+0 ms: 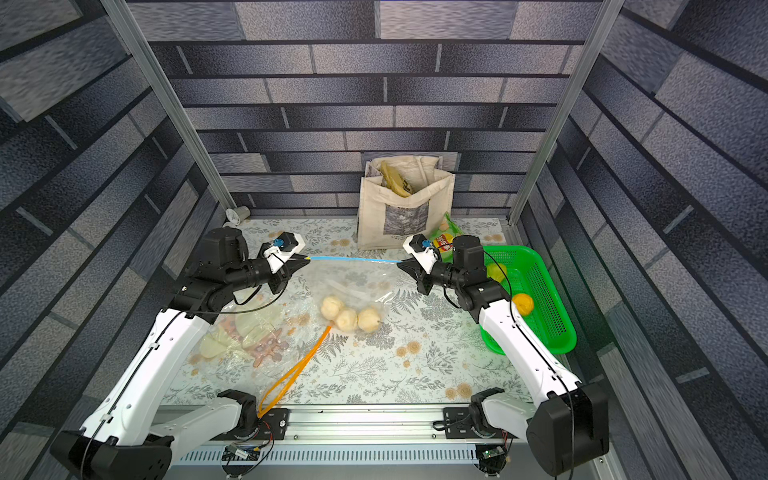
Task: Open the zip-top bag and take out the pear
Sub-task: Unzip the zipper on the zipper food storage bag, then place the zipper food storage bag at the center of the board.
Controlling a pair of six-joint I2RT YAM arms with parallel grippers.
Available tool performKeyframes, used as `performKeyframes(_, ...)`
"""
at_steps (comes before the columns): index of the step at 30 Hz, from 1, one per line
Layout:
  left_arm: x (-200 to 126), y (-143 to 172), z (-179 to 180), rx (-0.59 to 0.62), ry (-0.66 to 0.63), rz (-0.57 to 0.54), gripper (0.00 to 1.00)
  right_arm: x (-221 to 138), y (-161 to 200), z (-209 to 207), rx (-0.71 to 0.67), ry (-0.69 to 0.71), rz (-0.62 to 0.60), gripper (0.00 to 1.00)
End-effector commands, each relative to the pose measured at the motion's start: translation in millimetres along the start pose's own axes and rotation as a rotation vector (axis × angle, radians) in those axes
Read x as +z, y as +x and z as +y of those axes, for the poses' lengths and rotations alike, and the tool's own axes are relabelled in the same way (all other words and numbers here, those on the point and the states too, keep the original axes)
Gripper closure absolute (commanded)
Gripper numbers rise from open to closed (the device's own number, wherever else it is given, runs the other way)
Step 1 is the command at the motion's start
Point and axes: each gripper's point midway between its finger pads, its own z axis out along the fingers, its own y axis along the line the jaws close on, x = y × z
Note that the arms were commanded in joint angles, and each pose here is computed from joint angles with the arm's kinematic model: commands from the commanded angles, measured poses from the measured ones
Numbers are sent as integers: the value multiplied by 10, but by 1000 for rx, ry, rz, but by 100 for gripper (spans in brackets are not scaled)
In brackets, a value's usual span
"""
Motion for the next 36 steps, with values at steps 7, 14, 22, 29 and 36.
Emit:
performKeyframes(7,-140,59,565,-109,-229,36,100,-1,-124,-556,91,182,-25,100)
performKeyframes(14,-97,-313,957,-81,-297,-30,100,222,-816,-871,0,131,-141,100)
performKeyframes(22,-120,-329,731,-65,-219,-51,100,299,-856,-972,-78,150,-159,100)
performKeyframes(29,261,366,-274,-127,34,50,100,443,-76,-695,21,44,-26,91)
performKeyframes(36,427,520,-723,-78,123,87,100,235,255,-231,66,-45,28,55)
